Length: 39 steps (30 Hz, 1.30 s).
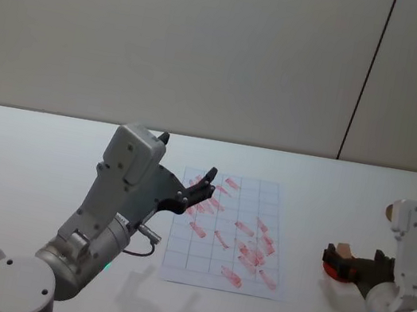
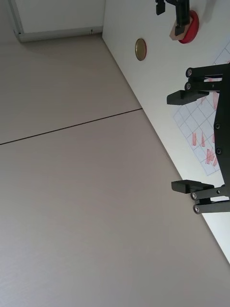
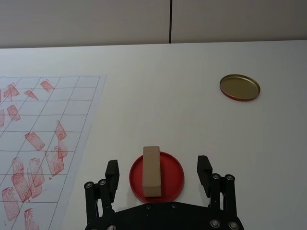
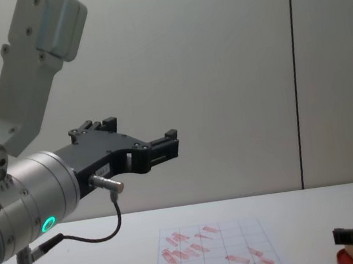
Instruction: Use the one hand to pick up the stamp and affix it onto the A4 paper.
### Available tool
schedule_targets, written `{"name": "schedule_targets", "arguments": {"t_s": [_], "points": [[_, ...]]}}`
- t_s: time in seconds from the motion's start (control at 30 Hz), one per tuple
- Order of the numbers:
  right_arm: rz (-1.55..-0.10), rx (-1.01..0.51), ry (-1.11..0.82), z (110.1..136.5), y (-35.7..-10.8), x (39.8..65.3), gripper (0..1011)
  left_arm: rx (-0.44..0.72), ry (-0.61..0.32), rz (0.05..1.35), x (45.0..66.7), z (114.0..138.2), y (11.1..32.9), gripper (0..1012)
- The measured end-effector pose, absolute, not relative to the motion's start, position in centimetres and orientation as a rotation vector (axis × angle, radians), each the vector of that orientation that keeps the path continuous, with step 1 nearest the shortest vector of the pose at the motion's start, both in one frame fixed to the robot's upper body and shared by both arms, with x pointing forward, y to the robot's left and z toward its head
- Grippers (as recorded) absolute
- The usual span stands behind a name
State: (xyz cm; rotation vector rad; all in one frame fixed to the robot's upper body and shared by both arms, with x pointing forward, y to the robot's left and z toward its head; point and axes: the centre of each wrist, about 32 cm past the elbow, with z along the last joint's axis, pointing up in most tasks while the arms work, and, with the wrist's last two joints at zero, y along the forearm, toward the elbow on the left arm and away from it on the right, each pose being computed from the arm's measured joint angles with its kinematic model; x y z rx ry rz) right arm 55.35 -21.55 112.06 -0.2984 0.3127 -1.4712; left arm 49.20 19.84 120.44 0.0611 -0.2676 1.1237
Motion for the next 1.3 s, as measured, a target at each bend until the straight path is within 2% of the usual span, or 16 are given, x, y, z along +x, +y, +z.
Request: {"name": "schedule_targets", "arguments": {"t_s": [0.57, 0.7, 0.8, 0.83, 0.9, 0.93, 0.97, 1.03, 1.1, 1.13, 1.3], "points": [[-1.458, -0.328, 0.334, 111.1, -21.1, 56.2, 994, 0.061, -0.268, 1.124, 49.2, 120.4, 19.8, 993], [-1.455, -0.332, 0.335, 111.0, -21.1, 56.3, 922, 0.061, -0.268, 1.124, 49.2, 120.4, 19.8, 993], [-1.453, -0.336, 0.334, 110.9, -21.0, 56.3, 842, 0.061, -0.268, 1.124, 49.2, 120.4, 19.8, 993], [-1.452, -0.337, 0.333, 110.9, -21.0, 56.3, 788, 0.061, -0.268, 1.124, 49.2, 120.4, 19.8, 993], [-1.451, -0.339, 0.332, 110.8, -20.9, 56.4, 769, 0.061, -0.268, 1.124, 49.2, 120.4, 19.8, 993], [-1.451, -0.339, 0.332, 110.8, -20.9, 56.4, 713, 0.061, -0.268, 1.124, 49.2, 120.4, 19.8, 993], [-1.451, -0.342, 0.331, 110.8, -20.9, 56.4, 713, 0.061, -0.268, 1.124, 49.2, 120.4, 19.8, 993], [-1.451, -0.345, 0.330, 110.7, -20.9, 56.4, 619, 0.061, -0.268, 1.124, 49.2, 120.4, 19.8, 993], [-1.451, -0.347, 0.330, 110.7, -20.8, 56.4, 576, 0.061, -0.268, 1.124, 49.2, 120.4, 19.8, 993], [-1.451, -0.348, 0.331, 110.7, -20.8, 56.4, 515, 0.061, -0.268, 1.124, 49.2, 120.4, 19.8, 993], [-1.454, -0.354, 0.332, 110.6, -20.8, 56.5, 372, 0.061, -0.268, 1.124, 49.2, 120.4, 19.8, 993]]}}
